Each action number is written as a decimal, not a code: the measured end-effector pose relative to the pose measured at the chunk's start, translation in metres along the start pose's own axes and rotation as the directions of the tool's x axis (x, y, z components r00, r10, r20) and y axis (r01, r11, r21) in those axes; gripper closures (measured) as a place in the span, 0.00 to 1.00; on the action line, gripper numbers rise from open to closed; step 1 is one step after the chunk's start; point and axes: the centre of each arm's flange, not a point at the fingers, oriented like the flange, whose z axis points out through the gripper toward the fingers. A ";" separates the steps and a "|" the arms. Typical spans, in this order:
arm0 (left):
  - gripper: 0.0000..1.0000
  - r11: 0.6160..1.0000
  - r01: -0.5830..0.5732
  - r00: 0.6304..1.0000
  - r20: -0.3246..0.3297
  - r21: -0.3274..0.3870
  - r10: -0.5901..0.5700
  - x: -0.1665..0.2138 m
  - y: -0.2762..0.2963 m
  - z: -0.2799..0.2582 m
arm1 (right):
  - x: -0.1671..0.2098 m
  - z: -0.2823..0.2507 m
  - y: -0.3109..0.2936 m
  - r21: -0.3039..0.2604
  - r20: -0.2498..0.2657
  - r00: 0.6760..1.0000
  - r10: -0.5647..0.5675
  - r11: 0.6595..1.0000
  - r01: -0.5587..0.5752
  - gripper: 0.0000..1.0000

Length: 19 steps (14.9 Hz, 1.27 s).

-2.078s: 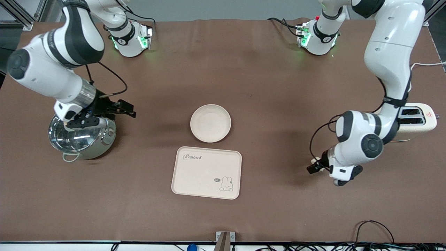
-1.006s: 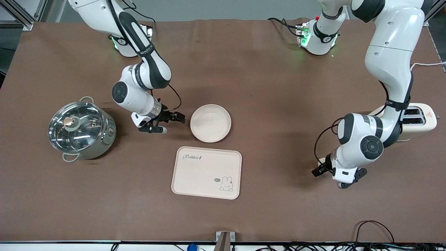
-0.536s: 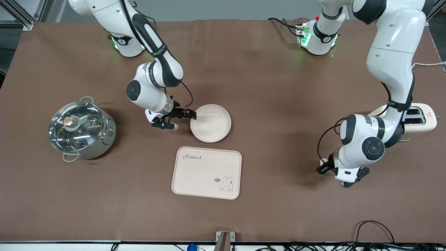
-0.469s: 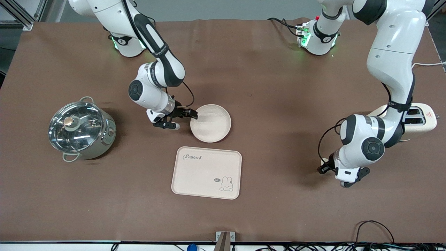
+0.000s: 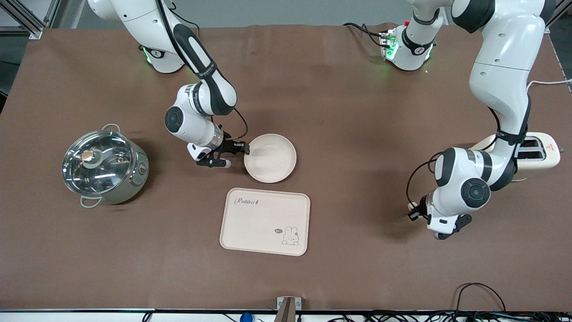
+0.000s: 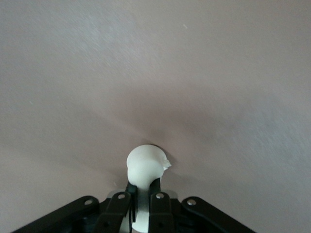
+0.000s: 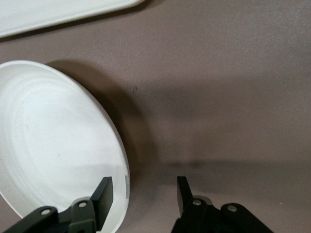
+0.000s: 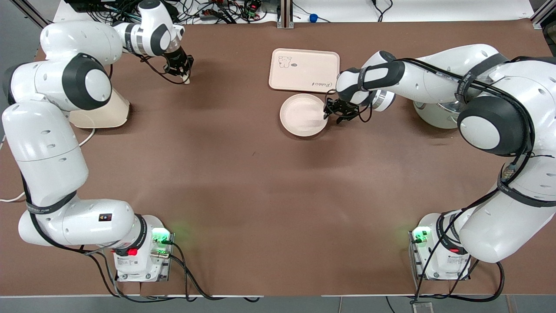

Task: Place bun in plate and plate on tray
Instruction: 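Carry the bun over the white plate while the right gripper grips the plate rim, then lower the bun onto the plate and open the left gripper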

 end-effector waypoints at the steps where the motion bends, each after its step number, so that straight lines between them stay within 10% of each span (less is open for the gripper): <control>1: 0.88 1.000 -0.012 1.000 0.000 0.000 0.012 -0.008 0.012 -0.005 | 0.000 0.000 0.000 0.000 0.000 1.000 -0.001 1.000 0.001 0.43; 19: 0.86 1.000 -0.025 1.000 -0.011 -0.013 0.025 -0.374 0.269 -0.021 | -0.001 0.011 -0.007 0.012 0.010 1.000 0.006 1.000 -0.006 0.58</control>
